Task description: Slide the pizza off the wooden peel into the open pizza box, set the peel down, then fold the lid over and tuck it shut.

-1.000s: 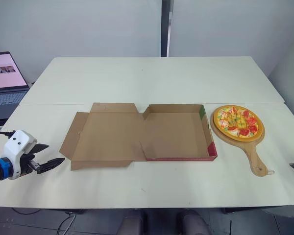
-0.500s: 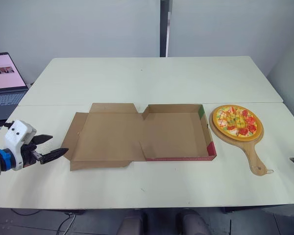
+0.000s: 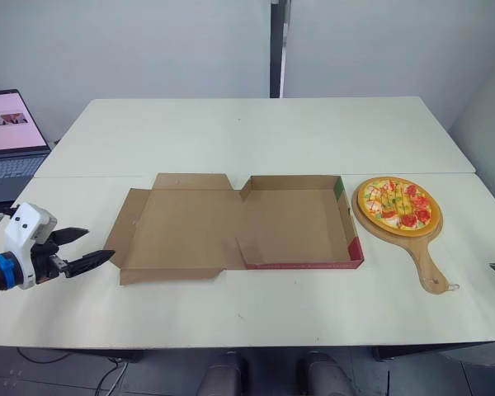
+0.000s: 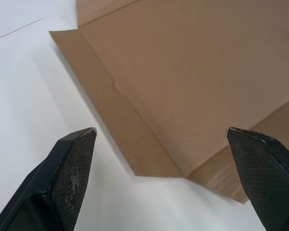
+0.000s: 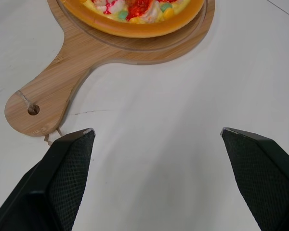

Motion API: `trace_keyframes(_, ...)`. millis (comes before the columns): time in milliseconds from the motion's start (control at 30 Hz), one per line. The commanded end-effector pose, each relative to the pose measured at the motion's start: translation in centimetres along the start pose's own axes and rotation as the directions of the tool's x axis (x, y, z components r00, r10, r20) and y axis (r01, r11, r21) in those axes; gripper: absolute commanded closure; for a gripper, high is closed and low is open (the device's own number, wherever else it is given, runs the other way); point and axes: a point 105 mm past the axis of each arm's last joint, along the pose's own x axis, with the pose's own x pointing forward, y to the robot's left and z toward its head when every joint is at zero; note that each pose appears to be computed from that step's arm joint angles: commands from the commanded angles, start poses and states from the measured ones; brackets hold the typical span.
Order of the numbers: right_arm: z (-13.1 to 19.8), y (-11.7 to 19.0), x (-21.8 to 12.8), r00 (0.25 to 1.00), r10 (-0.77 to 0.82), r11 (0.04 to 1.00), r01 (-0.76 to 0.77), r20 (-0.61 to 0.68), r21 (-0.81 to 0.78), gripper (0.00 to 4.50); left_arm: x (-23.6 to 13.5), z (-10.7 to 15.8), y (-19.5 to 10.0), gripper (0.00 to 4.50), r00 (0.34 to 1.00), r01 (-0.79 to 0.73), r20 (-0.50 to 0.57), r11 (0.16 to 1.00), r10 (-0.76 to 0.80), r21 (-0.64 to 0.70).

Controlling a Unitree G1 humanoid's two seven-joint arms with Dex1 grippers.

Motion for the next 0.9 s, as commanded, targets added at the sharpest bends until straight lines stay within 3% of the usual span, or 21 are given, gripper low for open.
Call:
trace_keyframes(33, 0.4, -0.4, -0.6, 0.999, -0.029, 1.0, 0.029, 0.035, -0.006, 0.0, 0.1, 2.4, -0.6, 0.02, 0.998, 0.038, 0.044, 0.997, -0.041, 0.065)
trace_keyframes(333, 0.1, 0.6, -1.1, 0.996, -0.06, 0.997, 0.056, 0.071, 0.053, 0.0, 3.8, 8.3, -6.5, 0.02, 0.937, 0.281, 0.136, 0.927, -0.321, 0.249)
trace_keyframes(600, 1.8, 5.0, -0.2, 0.98, -0.101, 0.993, 0.088, 0.17, 0.08, 0.0, 6.5, 13.8, -13.6, 0.02, 0.758, 0.513, 0.207, 0.762, -0.618, 0.395)
trace_keyframes(700, 1.7, 6.7, 2.3, 0.983, -0.149, 0.986, 0.141, 0.104, 0.084, 0.0, 6.7, 14.7, -15.8, 0.02, 0.689, 0.594, 0.158, 0.677, -0.707, 0.436)
trace_keyframes(900, 2.6, 7.7, 4.8, 0.982, -0.182, 0.969, 0.172, 0.041, 0.178, 0.0, 6.9, 15.5, -17.4, 0.02, 0.638, 0.638, 0.107, 0.602, -0.762, 0.48)
